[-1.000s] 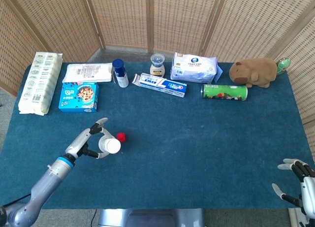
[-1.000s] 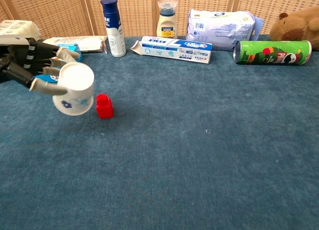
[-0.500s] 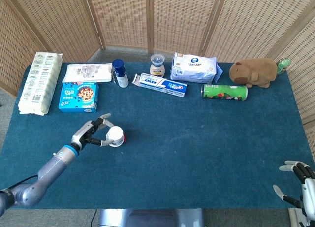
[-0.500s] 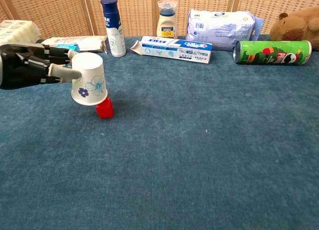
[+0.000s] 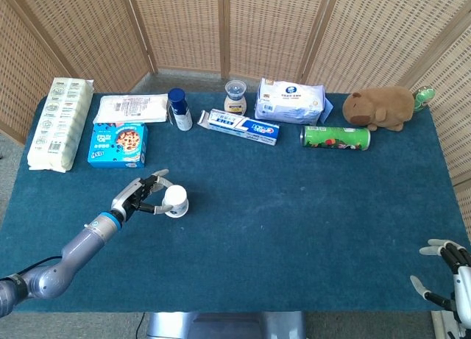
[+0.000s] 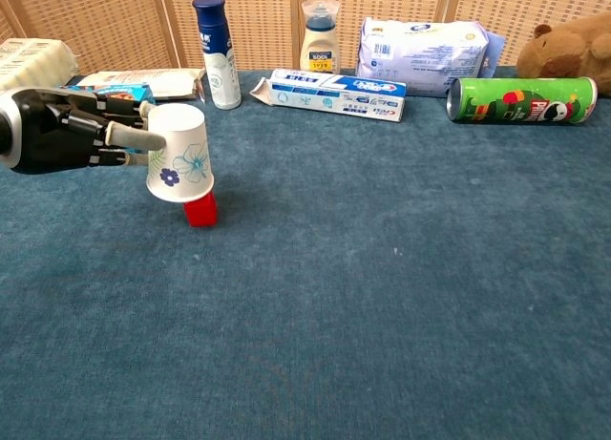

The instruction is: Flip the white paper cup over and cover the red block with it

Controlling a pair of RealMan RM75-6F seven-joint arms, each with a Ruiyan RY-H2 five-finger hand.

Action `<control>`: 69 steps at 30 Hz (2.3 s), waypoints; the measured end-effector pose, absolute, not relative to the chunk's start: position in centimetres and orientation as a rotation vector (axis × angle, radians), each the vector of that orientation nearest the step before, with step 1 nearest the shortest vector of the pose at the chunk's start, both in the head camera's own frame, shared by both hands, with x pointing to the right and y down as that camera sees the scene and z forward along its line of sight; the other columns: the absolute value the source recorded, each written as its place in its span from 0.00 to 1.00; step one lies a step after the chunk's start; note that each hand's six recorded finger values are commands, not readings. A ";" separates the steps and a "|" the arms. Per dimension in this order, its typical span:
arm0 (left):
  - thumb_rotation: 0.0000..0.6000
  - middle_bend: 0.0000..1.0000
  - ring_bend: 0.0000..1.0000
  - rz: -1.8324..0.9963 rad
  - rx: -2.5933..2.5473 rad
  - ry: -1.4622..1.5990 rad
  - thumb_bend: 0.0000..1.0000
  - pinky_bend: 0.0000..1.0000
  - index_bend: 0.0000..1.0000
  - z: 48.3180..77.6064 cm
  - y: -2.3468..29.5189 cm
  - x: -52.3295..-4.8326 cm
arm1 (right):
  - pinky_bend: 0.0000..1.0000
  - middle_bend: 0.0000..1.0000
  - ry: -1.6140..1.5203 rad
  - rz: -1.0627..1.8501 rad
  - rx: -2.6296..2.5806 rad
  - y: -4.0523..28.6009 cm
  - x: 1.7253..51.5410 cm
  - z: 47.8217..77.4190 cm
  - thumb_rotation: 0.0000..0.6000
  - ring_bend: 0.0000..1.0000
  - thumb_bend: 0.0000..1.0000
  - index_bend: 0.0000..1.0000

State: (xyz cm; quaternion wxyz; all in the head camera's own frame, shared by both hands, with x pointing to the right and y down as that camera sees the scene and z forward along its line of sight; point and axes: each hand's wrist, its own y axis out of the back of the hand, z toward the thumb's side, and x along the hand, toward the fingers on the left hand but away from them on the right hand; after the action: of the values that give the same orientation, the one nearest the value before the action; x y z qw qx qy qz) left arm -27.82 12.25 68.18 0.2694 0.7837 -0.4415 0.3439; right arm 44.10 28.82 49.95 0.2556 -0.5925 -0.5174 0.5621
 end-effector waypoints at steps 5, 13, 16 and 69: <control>0.94 0.04 0.00 0.934 2.104 -1.186 0.23 0.05 0.60 68.5 12.4 -27.9 | 0.29 0.30 -1.406 1.527 -1.601 28.9 44.2 49.8 1.00 0.23 0.26 0.38; 0.92 0.03 0.00 0.947 2.112 -1.176 0.18 0.05 0.41 68.5 12.6 -27.9 | 0.29 0.30 -1.429 1.518 -1.607 28.9 44.2 49.5 1.00 0.23 0.26 0.38; 0.92 0.02 0.00 0.955 2.128 -1.161 0.18 0.05 0.31 68.3 12.7 -27.9 | 0.29 0.30 -1.431 1.512 -1.613 28.8 44.1 49.5 1.00 0.23 0.26 0.38; 0.93 0.00 0.00 1.838 2.541 -1.623 0.18 0.05 0.14 50.9 26.2 -43.3 | 0.28 0.31 -1.161 1.449 -1.767 26.6 38.3 53.1 1.00 0.23 0.26 0.38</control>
State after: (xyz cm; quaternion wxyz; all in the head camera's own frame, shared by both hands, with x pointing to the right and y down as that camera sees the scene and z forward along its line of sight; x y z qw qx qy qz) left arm -43.35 26.24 50.94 -0.1933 0.7061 -0.4509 0.5107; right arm 38.32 26.64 53.06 0.2852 -0.6609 -0.4340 0.5418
